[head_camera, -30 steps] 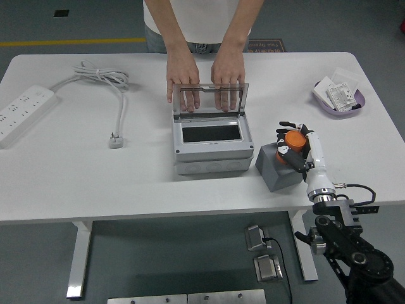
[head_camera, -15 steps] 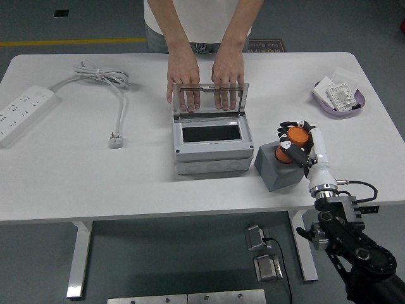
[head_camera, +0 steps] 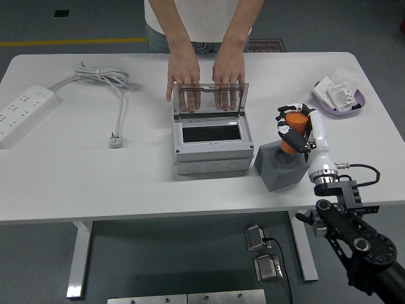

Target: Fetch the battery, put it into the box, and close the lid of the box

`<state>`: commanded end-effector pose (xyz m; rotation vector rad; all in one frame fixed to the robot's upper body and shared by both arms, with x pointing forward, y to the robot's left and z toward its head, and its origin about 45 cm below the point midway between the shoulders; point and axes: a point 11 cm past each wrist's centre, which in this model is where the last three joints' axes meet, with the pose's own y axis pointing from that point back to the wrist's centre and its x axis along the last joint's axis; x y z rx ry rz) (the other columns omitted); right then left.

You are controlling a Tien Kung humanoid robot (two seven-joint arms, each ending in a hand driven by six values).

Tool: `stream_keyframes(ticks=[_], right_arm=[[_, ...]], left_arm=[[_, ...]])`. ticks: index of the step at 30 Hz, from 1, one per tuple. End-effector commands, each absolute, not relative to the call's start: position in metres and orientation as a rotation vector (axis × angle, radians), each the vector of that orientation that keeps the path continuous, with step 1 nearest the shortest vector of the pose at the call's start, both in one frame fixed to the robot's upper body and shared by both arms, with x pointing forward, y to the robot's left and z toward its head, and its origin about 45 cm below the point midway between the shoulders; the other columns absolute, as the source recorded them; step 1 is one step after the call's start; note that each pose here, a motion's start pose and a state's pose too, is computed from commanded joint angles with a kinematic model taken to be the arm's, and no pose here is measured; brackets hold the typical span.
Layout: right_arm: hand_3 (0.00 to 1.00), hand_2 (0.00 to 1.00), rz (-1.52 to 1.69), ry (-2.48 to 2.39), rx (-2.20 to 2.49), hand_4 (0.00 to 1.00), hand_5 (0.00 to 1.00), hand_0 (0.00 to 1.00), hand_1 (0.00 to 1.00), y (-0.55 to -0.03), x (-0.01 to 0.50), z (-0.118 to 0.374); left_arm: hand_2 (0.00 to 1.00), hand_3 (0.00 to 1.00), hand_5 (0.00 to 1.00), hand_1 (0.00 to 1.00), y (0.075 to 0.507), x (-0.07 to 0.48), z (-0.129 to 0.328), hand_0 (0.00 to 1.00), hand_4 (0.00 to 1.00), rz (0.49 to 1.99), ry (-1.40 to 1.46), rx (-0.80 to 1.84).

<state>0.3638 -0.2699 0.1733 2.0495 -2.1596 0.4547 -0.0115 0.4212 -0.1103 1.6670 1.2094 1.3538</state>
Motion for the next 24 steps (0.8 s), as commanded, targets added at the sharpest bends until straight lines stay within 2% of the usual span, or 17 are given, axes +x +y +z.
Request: stream_keyframes(ticks=[3, 4, 13, 24], right_arm=[[0.232, 0.284, 0.558, -2.067, 2.054, 0.002, 0.002, 0.220, 0.252, -0.257, 0.372, 0.186], [0.232, 0.279, 0.596, -2.020, 2.061, 0.002, 0.002, 0.196, 0.245, -0.251, 0.375, 0.191], [0.232, 0.273, 0.932, -1.581, 2.022, 0.002, 0.002, 0.169, 0.227, -0.189, 0.394, 0.210], [0.234, 0.272, 1.261, -1.173, 1.872, 0.002, 0.002, 0.176, 0.227, -0.140, 0.402, 0.203]], left_arm=[[0.528, 0.626, 0.137, 0.632, 0.421, -0.011, -0.110, 0.621, 0.735, 1.353, 1.209, 1.668], [0.534, 0.625, 0.089, 0.634, 0.421, -0.011, -0.110, 0.621, 0.705, 1.353, 1.209, 1.668], [0.535, 0.622, 0.088, 0.633, 0.423, -0.008, -0.110, 0.622, 0.701, 1.354, 1.205, 1.671], [0.537, 0.623, 0.086, 0.634, 0.431, -0.013, -0.106, 0.623, 0.701, 1.366, 1.217, 1.687]])
